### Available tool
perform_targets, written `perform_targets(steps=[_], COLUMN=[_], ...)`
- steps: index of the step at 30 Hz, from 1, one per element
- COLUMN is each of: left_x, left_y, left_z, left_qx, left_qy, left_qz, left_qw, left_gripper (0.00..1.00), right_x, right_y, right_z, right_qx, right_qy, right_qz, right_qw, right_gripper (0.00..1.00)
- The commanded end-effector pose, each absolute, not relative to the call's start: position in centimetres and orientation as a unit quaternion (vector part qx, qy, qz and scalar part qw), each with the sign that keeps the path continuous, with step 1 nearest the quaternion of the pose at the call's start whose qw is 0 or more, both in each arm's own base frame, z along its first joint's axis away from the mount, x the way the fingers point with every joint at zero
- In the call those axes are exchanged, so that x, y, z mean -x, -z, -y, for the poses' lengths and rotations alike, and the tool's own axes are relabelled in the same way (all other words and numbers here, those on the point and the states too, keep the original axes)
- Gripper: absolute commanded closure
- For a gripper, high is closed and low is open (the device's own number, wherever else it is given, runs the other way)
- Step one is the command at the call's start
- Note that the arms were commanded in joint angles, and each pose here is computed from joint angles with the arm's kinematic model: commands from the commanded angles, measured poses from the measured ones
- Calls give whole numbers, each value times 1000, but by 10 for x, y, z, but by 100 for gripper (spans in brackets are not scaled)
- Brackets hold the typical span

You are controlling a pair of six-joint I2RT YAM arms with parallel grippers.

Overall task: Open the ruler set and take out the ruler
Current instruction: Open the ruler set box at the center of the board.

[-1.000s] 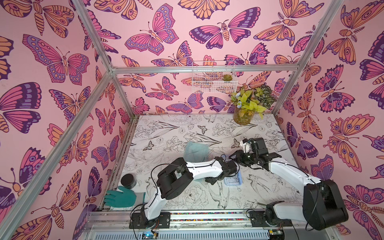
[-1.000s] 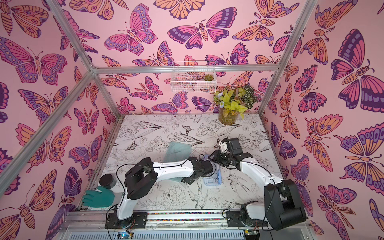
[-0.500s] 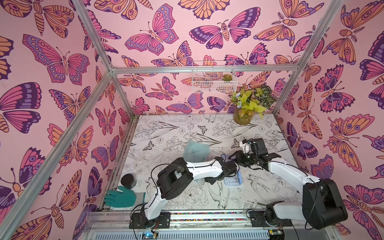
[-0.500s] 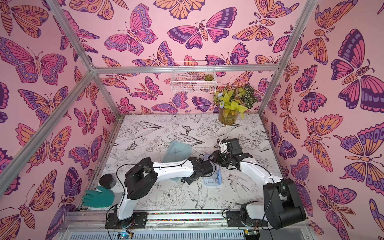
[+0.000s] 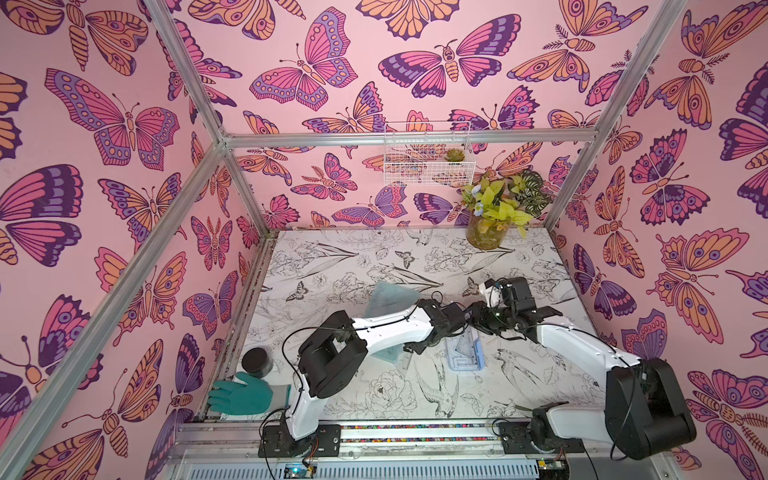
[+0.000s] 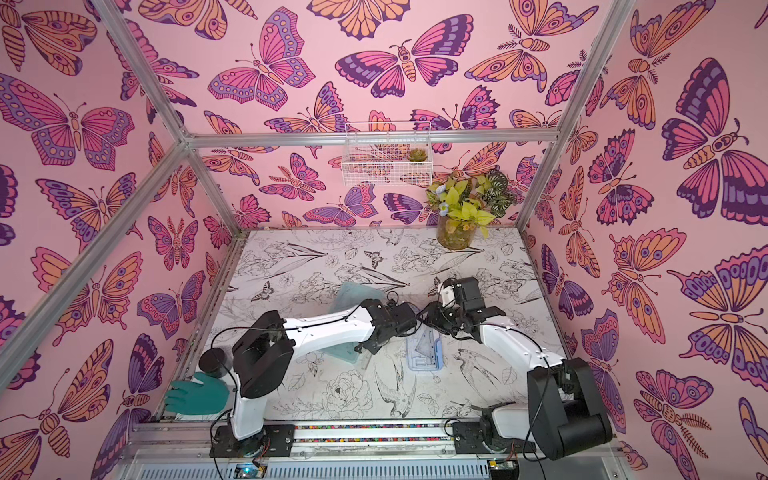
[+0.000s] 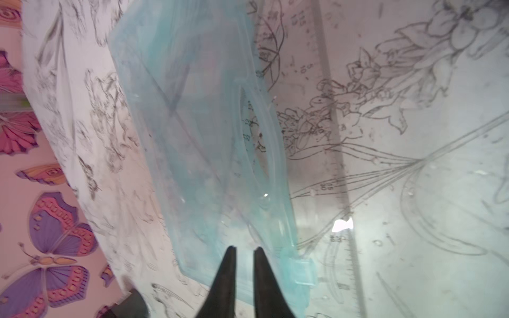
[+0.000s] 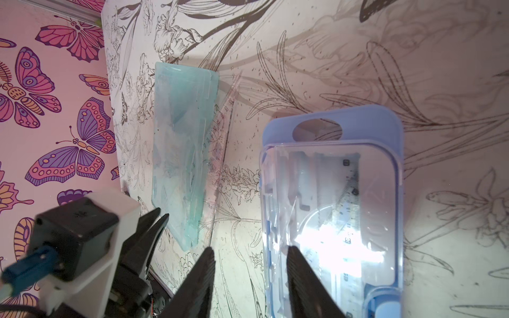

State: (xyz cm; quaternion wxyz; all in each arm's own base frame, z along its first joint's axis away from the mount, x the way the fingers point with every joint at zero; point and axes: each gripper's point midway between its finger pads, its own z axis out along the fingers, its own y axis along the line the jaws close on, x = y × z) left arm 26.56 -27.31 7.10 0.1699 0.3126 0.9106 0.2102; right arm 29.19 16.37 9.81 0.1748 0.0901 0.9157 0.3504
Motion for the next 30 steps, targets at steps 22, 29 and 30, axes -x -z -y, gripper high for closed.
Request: perform_targets(steps=[22,29,30], left_x=[-287,-290,-291], left_y=[-37,-43,-43], left_z=[283,282,281], left_qx=[-319,-318,-317], left_qy=[-241,-245,-247], left_qz=[-899,-897,-897], left_qw=[177,185,186], left_gripper=[46,46,46], right_x=[-287,-288,-288], right_y=[-101,-99,-99], right_z=[-160,-161,-162], right_qx=[-81,-81,-81], right_qy=[-350,-352,-353], right_qz=[-915,-915,-914], right_qw=[184,182,181], right_gripper=[55,55,55])
